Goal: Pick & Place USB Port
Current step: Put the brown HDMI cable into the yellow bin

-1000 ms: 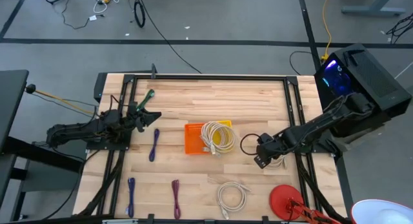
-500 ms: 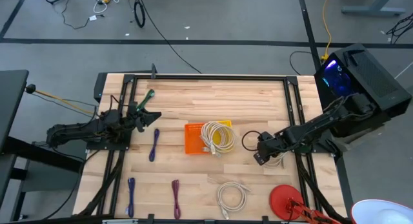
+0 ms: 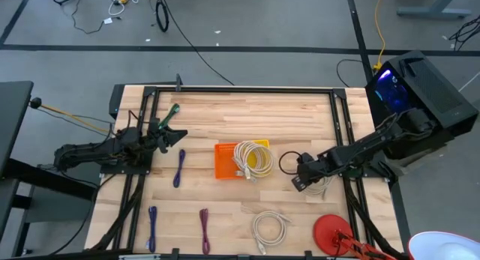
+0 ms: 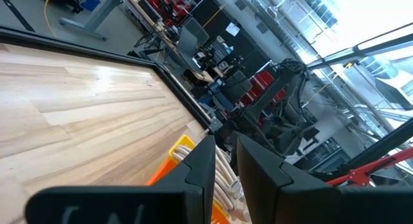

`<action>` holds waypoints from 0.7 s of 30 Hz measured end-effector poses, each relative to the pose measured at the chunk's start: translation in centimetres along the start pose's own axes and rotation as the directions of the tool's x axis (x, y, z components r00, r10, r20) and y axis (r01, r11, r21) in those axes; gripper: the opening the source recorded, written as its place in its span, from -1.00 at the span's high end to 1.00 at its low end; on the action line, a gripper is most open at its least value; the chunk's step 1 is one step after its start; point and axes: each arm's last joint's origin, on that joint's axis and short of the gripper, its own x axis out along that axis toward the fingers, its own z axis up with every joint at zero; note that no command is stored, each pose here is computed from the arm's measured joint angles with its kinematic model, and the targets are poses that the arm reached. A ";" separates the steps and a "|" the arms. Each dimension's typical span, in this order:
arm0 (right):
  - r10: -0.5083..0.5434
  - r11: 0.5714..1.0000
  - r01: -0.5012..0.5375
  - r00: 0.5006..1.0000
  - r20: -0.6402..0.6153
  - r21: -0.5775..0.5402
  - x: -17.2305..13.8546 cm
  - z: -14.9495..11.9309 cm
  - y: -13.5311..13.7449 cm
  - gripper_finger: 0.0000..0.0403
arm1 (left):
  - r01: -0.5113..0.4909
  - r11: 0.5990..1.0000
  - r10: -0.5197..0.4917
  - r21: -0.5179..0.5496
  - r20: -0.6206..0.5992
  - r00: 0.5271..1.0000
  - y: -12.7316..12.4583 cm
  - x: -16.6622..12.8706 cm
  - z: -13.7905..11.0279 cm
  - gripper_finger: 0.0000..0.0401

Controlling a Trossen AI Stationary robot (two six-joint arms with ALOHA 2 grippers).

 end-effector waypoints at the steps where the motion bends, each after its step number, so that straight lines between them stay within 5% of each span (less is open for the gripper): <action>1: -0.001 1.000 0.001 1.000 0.027 -0.013 -0.4 0.2 0.4 0.95 | 0.000 1.000 0.000 0.000 0.000 1.000 0.0 0.0 0.0 0.66; 21: 0.080 0.972 0.036 0.878 0.473 -0.231 -13.8 7.2 8.3 0.97 | 0.001 1.000 -0.001 -0.002 0.007 1.000 0.0 0.0 0.0 0.66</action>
